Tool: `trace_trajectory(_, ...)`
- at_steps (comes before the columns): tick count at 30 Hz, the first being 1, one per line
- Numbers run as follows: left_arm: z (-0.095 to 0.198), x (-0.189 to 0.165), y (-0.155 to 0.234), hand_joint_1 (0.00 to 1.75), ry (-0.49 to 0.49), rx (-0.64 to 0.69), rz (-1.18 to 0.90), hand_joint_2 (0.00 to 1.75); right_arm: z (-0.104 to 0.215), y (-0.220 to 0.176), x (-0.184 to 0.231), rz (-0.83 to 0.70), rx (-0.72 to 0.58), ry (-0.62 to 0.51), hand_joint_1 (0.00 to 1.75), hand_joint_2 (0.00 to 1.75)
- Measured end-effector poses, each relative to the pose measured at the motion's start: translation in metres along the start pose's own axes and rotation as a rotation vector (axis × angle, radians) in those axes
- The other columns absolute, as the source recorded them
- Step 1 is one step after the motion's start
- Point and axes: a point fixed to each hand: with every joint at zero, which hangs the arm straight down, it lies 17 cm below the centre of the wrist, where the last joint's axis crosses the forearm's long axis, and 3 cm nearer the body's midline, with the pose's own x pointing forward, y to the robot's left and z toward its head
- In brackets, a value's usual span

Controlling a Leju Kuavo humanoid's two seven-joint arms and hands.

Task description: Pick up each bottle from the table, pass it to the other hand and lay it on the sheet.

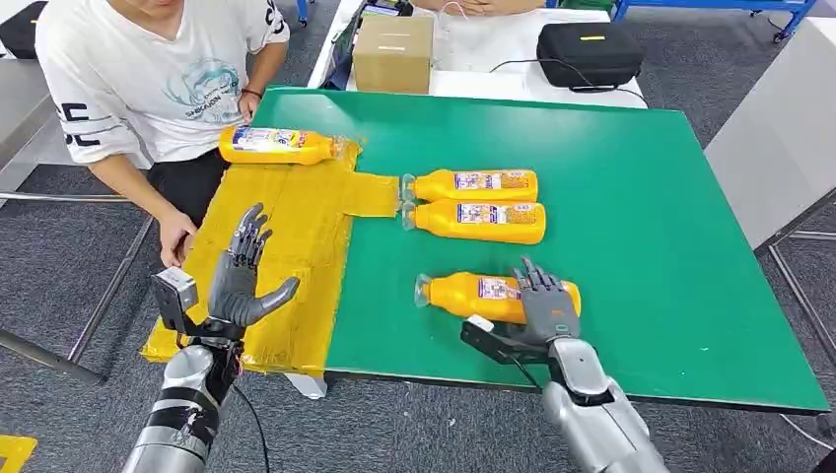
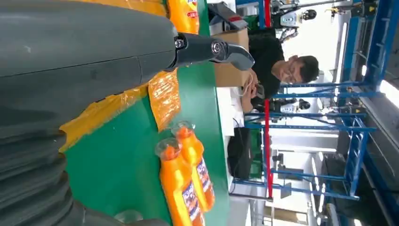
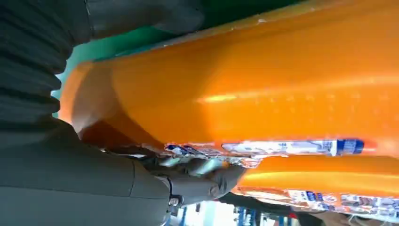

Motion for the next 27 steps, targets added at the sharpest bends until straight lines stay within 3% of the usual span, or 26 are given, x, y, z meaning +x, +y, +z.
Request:
trace_trajectory(7, 0.002, 0.001, -0.001, 0.00, -0.010, -0.008, 0.009, 1.75, -0.015, -0.002, 0.007, -0.006, 0.059, -0.062, 1.75, 1.75)
trace_trajectory(14, 0.000, -0.012, 0.002, 0.00, 0.042, 0.004, -0.032, 1.75, -0.020, -0.010, 0.022, -0.149, 0.076, -0.128, 1.75, 1.75)
trace_trajectory(19, -0.003, -0.039, 0.012, 0.00, 0.160, 0.076, -0.115, 1.75, -0.015, -0.043, 0.074, -0.427, -0.089, -0.204, 1.75, 1.75)
trace_trajectory(23, -0.012, -0.048, 0.004, 0.00, 0.185, 0.106, -0.174, 1.75, -0.001, -0.080, 0.133, -0.656, -0.237, -0.280, 1.75, 1.75)
trace_trajectory(27, -0.020, -0.051, -0.014, 0.00, 0.189, 0.088, -0.169, 1.75, 0.004, -0.105, 0.164, -0.742, -0.300, -0.316, 1.75, 1.75)
